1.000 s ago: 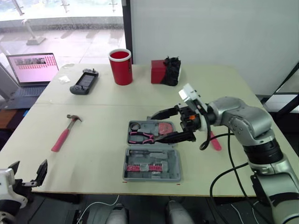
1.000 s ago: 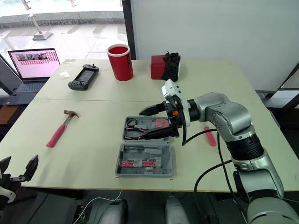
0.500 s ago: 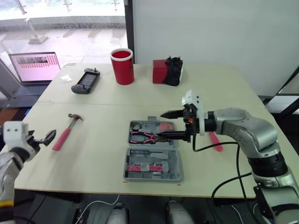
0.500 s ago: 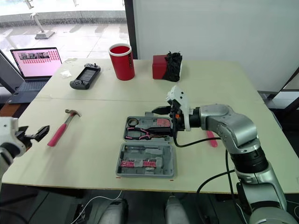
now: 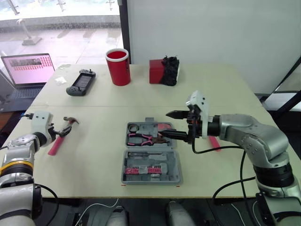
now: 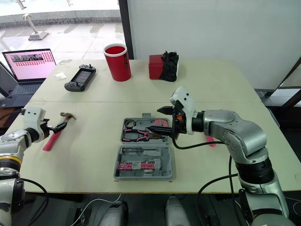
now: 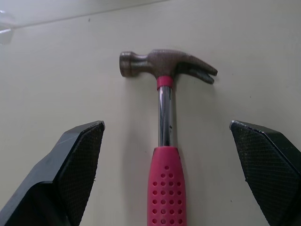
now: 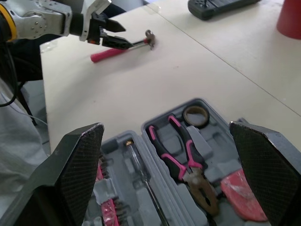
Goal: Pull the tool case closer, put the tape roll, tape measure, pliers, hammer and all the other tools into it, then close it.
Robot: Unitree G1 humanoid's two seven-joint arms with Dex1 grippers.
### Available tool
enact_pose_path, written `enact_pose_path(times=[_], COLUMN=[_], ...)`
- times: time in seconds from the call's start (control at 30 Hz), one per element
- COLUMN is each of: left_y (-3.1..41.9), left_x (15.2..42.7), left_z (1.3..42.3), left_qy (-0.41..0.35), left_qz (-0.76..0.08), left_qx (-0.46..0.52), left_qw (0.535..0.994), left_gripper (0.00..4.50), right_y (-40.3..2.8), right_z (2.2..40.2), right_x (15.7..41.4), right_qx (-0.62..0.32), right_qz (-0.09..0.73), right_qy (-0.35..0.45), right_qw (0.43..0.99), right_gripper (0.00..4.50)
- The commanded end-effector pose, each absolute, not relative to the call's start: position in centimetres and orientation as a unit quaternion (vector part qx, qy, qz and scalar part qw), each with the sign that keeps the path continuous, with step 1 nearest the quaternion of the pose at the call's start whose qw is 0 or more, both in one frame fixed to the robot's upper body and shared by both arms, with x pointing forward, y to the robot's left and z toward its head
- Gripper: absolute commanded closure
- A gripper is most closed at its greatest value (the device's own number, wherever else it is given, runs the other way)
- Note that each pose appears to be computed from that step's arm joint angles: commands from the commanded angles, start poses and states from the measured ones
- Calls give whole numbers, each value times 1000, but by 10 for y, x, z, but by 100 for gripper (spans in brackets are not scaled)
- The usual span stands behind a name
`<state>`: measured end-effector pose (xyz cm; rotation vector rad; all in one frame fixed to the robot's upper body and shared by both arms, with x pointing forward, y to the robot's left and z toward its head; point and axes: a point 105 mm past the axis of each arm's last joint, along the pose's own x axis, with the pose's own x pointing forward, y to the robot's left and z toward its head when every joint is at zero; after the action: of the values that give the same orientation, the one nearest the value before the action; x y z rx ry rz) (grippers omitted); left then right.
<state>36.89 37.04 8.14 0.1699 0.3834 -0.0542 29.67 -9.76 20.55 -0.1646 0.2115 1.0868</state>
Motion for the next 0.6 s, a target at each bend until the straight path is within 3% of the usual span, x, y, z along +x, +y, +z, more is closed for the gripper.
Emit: enact_pose_path(times=[0.03,0.37,0.47,0.6], left_y=[373,359,359,357], left_x=[377,383,383,385], left_z=[91,74,72,73], left_qy=[174,194,196,192], left_qz=[-6,4,10,9], left_qx=[94,55,52,47], left_qw=[980,979,979,980], left_gripper=[0,0,83,280], right_y=[-103,-111,-115,-115], right_z=[220,220,221,223], right_x=[293,294,296,298], right_qx=[-90,-101,-102,-104], right_qz=[504,477,468,463], right_qy=[73,79,83,82], right_qw=[856,869,874,877], right_gripper=[1,1,0,0])
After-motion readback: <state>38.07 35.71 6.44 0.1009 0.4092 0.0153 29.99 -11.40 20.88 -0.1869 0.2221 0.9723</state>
